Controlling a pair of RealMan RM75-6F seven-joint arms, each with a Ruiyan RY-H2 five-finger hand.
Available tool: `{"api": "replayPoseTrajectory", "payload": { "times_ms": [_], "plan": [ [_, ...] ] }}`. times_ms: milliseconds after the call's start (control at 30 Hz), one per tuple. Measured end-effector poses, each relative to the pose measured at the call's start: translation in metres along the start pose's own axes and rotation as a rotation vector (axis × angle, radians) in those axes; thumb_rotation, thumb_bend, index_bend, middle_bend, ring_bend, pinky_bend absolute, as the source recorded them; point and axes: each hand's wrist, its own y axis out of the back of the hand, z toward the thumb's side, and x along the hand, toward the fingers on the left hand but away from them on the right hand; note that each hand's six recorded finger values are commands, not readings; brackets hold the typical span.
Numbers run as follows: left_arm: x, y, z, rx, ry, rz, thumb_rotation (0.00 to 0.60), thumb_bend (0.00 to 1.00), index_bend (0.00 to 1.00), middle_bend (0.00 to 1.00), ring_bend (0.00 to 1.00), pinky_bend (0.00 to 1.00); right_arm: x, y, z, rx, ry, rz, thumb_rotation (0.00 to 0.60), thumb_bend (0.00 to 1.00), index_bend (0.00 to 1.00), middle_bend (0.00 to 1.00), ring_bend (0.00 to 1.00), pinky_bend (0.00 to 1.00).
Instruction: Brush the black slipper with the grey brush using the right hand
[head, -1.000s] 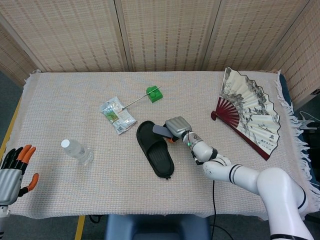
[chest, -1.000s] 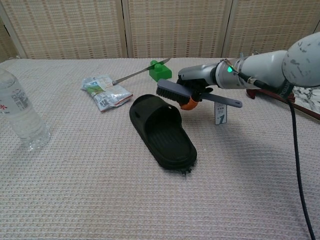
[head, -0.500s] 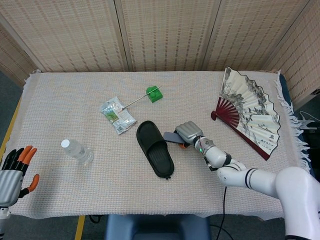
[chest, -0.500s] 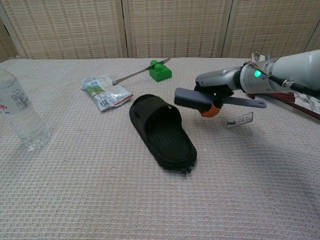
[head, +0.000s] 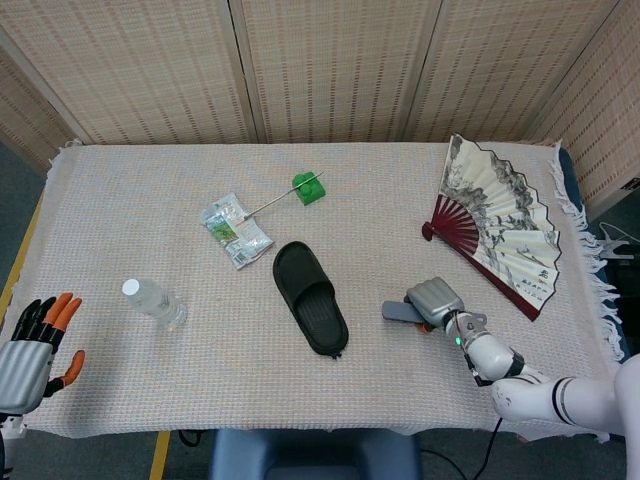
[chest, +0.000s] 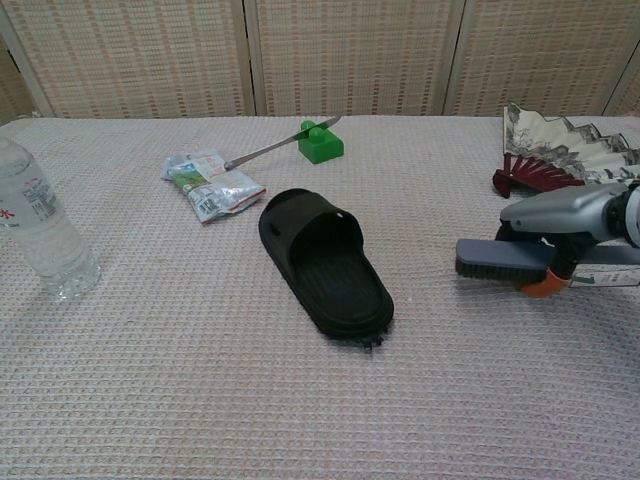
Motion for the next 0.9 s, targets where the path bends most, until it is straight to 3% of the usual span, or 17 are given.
{"api": "replayPoseTrajectory", "payload": {
  "times_ms": [100, 233, 333, 567, 900],
  "plan": [
    [-0.001, 0.0, 0.0, -0.002, -0.002, 0.0, 0.6, 0.44, 0.0, 0.0, 0.0, 0.01, -0.001, -0.005, -0.001, 0.004, -0.006, -0.011, 0.6, 0.41, 0.58, 0.56, 0.56, 0.84],
    [-0.001, 0.0, -0.001, -0.004, 0.0, -0.002, 0.6, 0.44, 0.0, 0.0, 0.0, 0.01, 0.001, -0.007, -0.005, 0.03, -0.017, -0.036, 0.6, 0.41, 0.24, 0.33, 0.34, 0.66],
    [-0.001, 0.0, -0.001, -0.005, 0.001, -0.005, 0.6, 0.44, 0.0, 0.0, 0.0, 0.01, 0.005, -0.008, -0.008, 0.049, -0.026, -0.028, 0.6, 0.38, 0.1, 0.21, 0.22, 0.57],
    [-0.002, 0.0, 0.001, -0.004, -0.008, -0.005, 0.6, 0.44, 0.0, 0.0, 0.0, 0.01, 0.019, -0.005, -0.012, 0.087, -0.051, -0.013, 0.6, 0.29, 0.01, 0.14, 0.13, 0.49],
    [-0.005, 0.0, 0.003, -0.001, -0.014, -0.002, 0.6, 0.44, 0.0, 0.0, 0.0, 0.01, 0.064, 0.004, -0.019, 0.096, -0.084, -0.042, 0.6, 0.24, 0.0, 0.12, 0.11, 0.45]
  ]
}}
